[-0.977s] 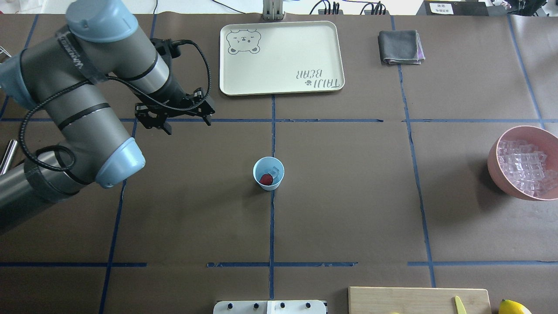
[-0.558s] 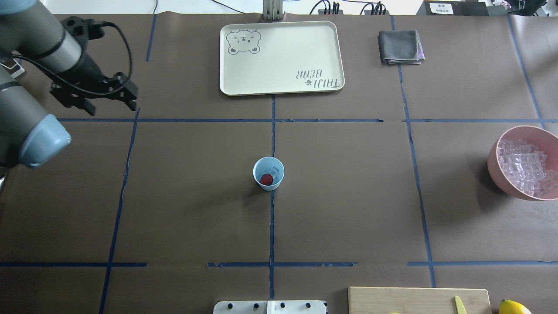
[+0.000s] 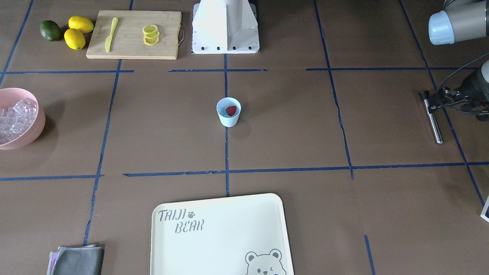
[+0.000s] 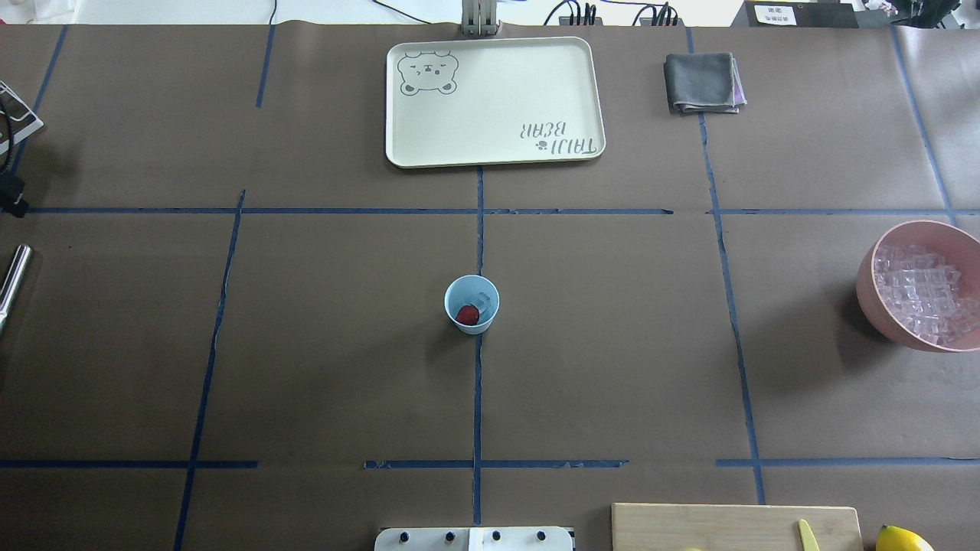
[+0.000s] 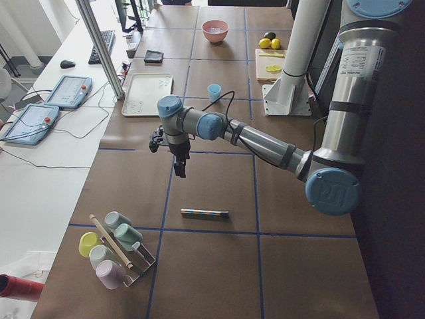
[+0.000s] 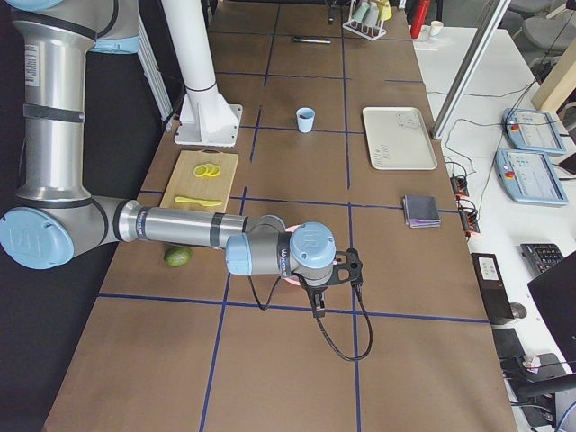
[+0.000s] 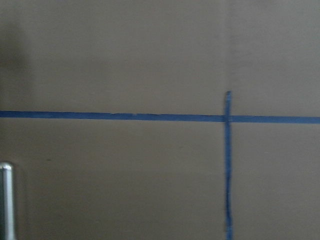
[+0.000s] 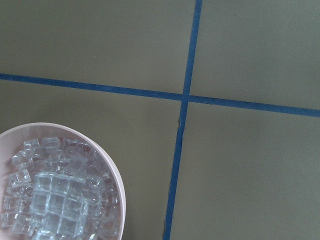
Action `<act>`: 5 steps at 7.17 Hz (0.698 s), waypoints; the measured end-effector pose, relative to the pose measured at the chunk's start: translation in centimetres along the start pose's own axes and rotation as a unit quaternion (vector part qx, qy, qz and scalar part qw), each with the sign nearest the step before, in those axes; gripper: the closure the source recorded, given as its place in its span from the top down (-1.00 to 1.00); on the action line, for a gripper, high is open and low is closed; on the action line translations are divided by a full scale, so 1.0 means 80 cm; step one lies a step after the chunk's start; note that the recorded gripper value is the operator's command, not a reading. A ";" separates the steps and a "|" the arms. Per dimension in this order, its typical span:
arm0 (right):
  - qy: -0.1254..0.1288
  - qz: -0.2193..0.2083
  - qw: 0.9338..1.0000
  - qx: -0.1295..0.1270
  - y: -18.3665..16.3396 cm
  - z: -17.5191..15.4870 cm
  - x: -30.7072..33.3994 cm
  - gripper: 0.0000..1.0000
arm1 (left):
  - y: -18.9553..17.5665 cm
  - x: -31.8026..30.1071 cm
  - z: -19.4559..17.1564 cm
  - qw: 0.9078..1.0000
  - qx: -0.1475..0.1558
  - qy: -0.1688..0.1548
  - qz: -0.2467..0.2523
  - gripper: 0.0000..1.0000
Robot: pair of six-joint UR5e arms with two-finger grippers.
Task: Mash ice and strawberries in cup
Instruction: 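Lower the left gripper onto the metal pestle and grasp it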
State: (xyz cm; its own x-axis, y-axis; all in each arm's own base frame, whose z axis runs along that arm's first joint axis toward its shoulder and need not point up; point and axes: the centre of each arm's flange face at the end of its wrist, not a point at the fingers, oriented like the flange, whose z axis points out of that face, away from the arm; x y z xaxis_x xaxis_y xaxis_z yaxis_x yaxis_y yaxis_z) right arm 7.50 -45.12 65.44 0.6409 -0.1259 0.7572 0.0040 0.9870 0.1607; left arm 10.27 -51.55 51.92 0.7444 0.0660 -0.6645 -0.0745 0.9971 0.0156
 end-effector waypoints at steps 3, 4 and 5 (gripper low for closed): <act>0.001 -0.002 1.000 0.003 -0.003 -0.003 -0.003 0.99 | 0.026 -0.094 0.087 0.997 0.047 0.020 -0.066 1.00; 0.002 -0.004 1.000 0.004 -0.005 -0.004 -0.004 0.99 | 0.032 -0.114 0.118 0.993 0.066 0.033 -0.091 1.00; 0.002 -0.005 1.000 0.005 -0.008 -0.005 -0.005 0.99 | 0.038 -0.121 0.147 0.991 0.074 0.043 -0.099 1.00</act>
State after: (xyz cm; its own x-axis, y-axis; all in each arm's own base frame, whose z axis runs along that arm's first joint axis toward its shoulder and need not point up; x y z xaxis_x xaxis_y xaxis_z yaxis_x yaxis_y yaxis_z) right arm 7.54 -45.64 64.79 0.6436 -0.1352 0.7533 0.0030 0.9847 0.1742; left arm 10.63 -48.68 67.19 0.6745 -0.1279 -0.7271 0.1696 0.9854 -0.0160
